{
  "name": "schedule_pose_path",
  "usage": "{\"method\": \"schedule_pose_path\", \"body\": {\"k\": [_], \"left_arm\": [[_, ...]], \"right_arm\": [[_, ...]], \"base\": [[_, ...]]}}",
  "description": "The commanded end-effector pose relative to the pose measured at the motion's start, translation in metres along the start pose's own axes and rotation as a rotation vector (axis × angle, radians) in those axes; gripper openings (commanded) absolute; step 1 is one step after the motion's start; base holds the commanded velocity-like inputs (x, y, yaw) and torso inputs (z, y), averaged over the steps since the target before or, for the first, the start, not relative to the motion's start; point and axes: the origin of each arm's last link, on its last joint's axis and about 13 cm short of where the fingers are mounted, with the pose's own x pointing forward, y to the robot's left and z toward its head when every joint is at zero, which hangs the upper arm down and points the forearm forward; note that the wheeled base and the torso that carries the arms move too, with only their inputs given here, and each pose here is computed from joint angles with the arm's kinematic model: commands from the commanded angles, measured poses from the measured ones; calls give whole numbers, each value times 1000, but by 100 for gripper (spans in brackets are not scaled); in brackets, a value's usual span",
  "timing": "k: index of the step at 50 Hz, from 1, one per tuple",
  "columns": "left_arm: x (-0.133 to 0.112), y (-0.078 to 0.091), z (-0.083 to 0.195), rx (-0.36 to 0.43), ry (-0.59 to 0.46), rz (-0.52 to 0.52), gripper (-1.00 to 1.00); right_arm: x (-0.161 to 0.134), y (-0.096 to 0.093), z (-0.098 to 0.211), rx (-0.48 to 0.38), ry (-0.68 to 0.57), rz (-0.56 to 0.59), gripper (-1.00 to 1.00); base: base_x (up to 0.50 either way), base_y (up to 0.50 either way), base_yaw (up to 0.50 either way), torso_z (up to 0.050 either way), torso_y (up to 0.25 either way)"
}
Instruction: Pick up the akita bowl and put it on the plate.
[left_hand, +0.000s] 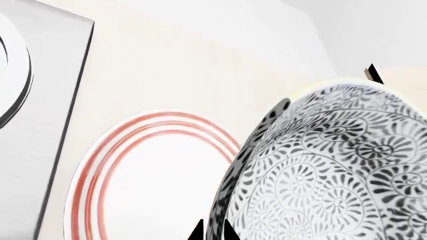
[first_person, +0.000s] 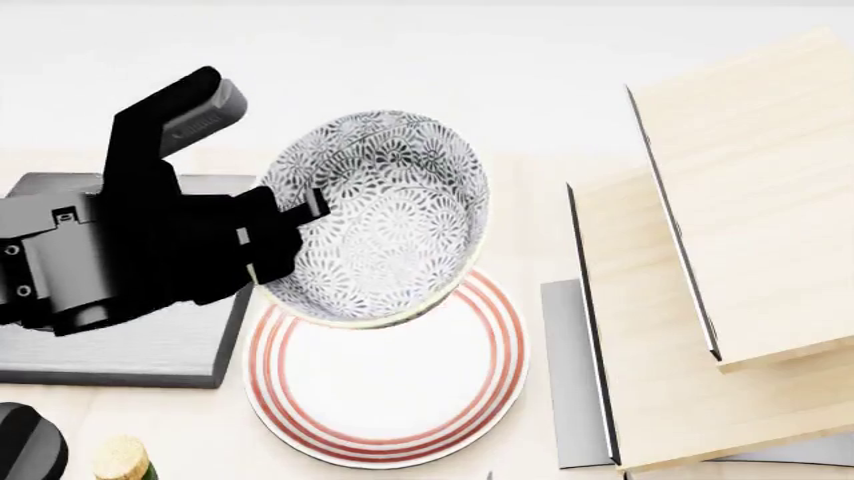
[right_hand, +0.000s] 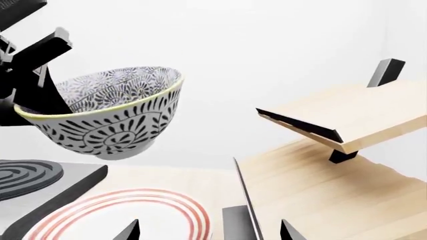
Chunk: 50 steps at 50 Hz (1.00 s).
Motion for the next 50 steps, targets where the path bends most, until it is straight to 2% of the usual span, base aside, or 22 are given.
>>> {"method": "schedule_pose_path", "body": {"k": [1,7,27,50], "left_arm": [[1,7,-10,21,4,5,-100],[-5,10,-13,50,-3,15,-100],[13,27,-30,58,34,37,-100],[24,24,-41,91,61,37,-100]], "right_arm": [[0,0,0,-1,0,-1,100],[0,0,2,-2,-5,1,100],[0,0,2,-2,-8,1,100],[-1,0,2,1,-6,3,100]], "base": [[0,0,0,0,10],[0,0,0,0,0],[0,0,0,0,0],[0,0,0,0,0]]}}
